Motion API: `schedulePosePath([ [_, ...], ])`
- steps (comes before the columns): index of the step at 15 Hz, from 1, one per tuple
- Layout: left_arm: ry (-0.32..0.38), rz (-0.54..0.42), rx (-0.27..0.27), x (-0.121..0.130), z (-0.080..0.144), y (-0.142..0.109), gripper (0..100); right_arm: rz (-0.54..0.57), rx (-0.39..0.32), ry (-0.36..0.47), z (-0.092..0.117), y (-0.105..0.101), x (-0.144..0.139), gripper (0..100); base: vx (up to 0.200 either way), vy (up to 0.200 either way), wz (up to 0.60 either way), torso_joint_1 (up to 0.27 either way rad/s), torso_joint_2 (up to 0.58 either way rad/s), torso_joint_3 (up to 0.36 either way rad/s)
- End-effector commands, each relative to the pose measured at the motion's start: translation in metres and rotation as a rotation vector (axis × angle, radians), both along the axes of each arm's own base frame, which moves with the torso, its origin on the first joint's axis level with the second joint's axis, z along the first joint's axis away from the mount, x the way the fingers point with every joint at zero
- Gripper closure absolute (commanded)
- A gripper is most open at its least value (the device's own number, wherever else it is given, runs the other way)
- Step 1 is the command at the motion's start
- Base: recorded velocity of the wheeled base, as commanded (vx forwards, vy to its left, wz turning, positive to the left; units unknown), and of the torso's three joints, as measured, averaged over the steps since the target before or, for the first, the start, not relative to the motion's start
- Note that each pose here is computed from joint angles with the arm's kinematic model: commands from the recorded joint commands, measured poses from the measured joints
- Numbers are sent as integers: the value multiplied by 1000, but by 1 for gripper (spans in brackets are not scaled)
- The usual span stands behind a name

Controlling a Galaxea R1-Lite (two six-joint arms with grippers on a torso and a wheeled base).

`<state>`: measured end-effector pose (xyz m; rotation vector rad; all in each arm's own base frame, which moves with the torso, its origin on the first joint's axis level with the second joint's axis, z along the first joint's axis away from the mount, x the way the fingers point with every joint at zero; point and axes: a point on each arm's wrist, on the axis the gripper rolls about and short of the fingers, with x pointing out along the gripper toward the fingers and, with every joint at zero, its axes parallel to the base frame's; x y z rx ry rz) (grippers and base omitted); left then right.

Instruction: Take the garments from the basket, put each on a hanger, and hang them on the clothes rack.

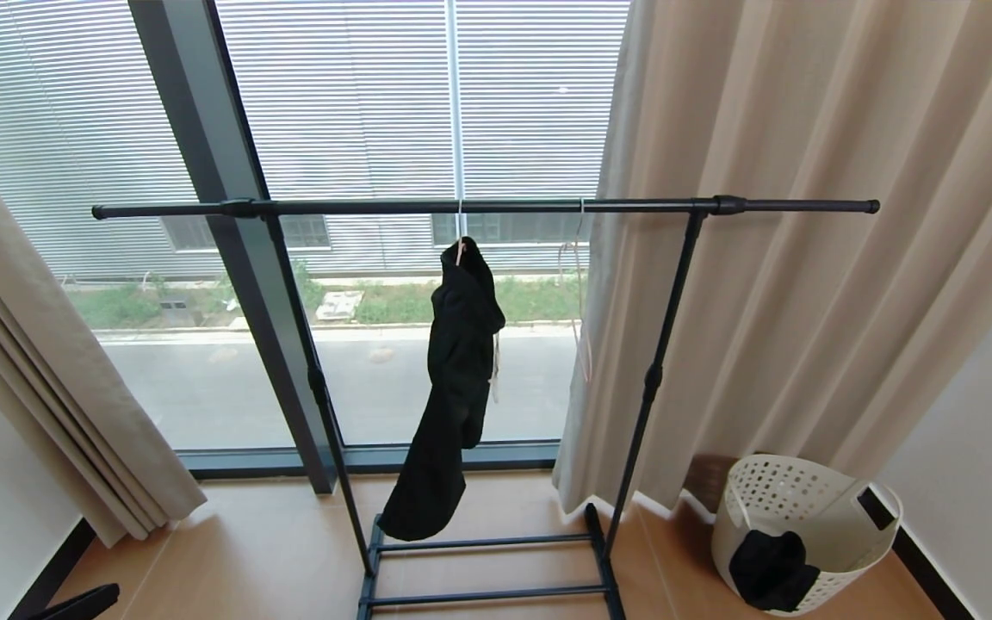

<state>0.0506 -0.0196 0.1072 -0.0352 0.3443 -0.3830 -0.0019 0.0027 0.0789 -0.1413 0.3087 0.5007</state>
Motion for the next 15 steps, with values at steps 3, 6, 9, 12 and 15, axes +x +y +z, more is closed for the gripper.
schedulePosePath([
  [3, -41, -5, -11, -38, -17, 14, 0, -125, 19, -64, 0, -1, -5, 0, 0, 0, 0, 0, 0, 0],
  [6, -62, 7, -12, -43, -19, 16, 0, -171, 25, -96, -1, -1, -7, 0, 0, 0, 0, 0, 0, 0],
  [9, -115, 127, 60, -47, -21, 18, 0, -201, 31, -128, -1, -1, -10, 0, 0, 0, 0, 0, 0, 0],
  [12, -318, 268, 102, -65, -23, 19, 0, -203, 30, -124, -1, -1, -9, 0, 0, 0, 0, 0, 0, 0],
  [15, -392, 333, 114, -71, -25, 18, 0, -203, 31, -128, -1, -1, -10, 0, 0, 0, 0, 0, 0, 0],
])
